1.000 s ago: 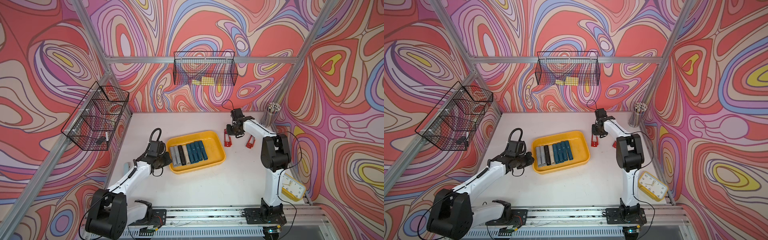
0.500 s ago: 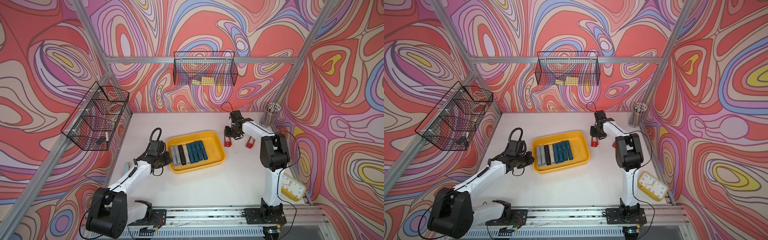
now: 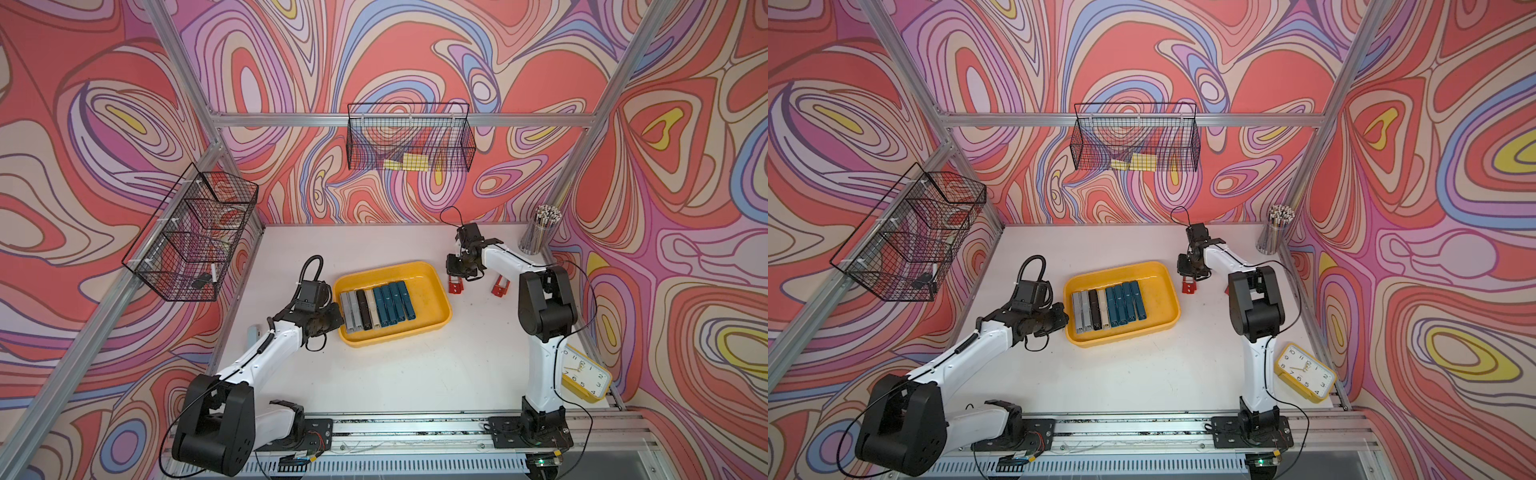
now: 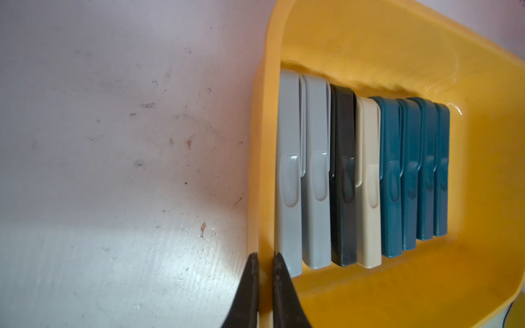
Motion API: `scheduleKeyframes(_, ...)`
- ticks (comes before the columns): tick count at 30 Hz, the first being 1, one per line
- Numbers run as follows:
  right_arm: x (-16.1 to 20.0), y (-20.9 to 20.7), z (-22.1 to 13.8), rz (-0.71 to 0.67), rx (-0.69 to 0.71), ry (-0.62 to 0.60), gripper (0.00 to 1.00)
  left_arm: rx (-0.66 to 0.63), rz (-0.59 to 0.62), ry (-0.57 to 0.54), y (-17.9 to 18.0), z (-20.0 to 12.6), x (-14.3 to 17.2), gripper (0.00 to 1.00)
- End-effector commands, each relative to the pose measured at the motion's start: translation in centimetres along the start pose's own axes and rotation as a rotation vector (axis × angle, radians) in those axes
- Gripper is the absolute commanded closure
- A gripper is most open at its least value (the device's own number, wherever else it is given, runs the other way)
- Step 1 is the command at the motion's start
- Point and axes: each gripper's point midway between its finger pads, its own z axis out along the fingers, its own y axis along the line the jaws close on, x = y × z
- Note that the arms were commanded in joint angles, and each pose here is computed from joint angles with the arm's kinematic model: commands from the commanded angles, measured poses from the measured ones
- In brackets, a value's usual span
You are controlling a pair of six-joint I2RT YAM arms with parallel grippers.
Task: Put the pruning pliers into the storage box
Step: Pick up the pruning pliers from the center of the board.
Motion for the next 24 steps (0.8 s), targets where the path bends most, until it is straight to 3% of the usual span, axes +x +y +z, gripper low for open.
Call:
scheduleKeyframes(1,-0.4,0.4,0.8,0.0,0.0,-0.005,0.77,-0.041,-0.003,0.018,0.8,0.3,0.4,0.97)
scheduleKeyframes(24,0.0,-0.5,2.4,-0.009,0.048,0.023,0.84,-0.043,-0.002,0.017,0.9,0.1,0.6,0.97)
